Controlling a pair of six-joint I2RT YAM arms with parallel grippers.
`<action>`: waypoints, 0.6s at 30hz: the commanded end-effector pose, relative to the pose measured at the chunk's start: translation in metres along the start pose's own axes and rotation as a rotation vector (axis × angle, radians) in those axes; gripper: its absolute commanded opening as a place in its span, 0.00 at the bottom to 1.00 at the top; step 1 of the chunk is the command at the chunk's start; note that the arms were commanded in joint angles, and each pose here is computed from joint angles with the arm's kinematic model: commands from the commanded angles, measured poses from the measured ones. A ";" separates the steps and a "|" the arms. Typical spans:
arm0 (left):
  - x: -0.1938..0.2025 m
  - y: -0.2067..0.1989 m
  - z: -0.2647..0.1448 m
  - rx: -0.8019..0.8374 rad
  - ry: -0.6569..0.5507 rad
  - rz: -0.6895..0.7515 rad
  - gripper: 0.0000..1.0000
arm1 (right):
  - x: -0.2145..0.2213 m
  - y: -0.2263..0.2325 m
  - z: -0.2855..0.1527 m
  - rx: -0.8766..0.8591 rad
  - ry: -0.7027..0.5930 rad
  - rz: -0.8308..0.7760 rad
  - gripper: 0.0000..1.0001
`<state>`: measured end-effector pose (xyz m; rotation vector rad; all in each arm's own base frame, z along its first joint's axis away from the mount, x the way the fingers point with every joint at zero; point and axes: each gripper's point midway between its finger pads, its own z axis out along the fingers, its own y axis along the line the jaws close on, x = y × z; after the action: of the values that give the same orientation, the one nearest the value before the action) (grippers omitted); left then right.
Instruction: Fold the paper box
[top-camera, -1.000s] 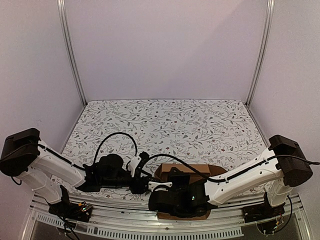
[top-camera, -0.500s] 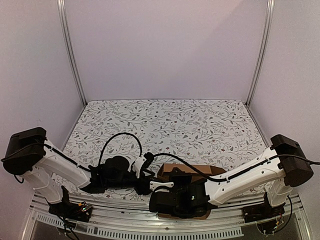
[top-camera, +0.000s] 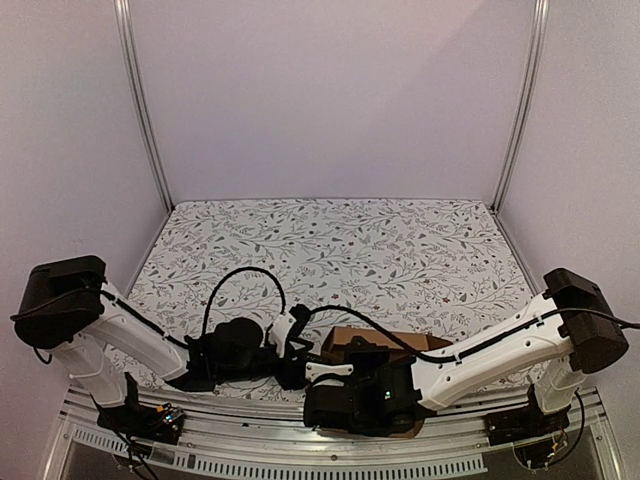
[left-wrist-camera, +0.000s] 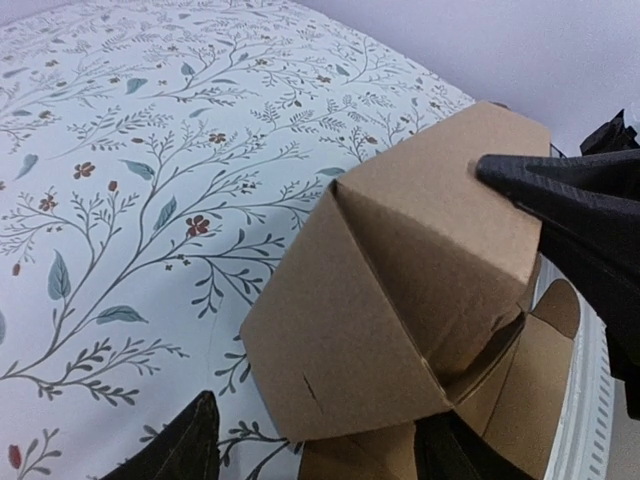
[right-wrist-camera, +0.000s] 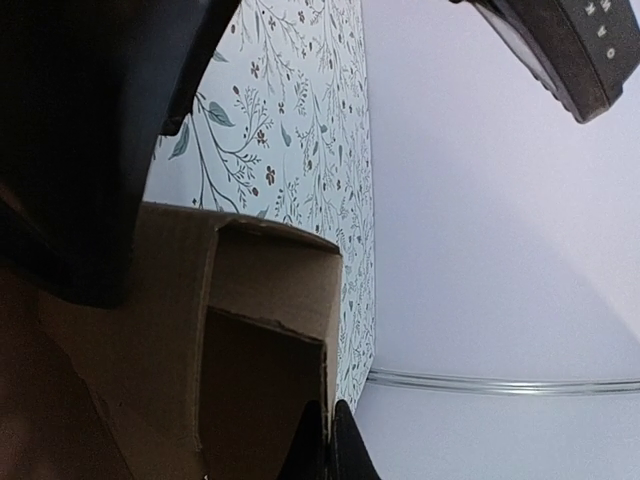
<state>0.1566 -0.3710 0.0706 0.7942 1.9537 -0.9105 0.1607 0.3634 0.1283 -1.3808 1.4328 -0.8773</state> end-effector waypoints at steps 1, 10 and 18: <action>-0.036 -0.052 0.000 0.165 -0.145 0.043 0.64 | -0.016 -0.015 0.001 -0.041 -0.046 0.232 0.00; -0.033 -0.060 0.004 0.224 -0.186 0.075 0.64 | -0.012 -0.019 0.000 -0.102 -0.083 0.303 0.00; -0.037 -0.049 0.009 0.150 -0.203 0.100 0.64 | -0.008 -0.019 -0.001 -0.122 -0.089 0.321 0.00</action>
<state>0.1404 -0.3978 0.0930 0.8443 1.7584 -1.0270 0.1682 0.3597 0.1407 -1.2856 1.5595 -0.6582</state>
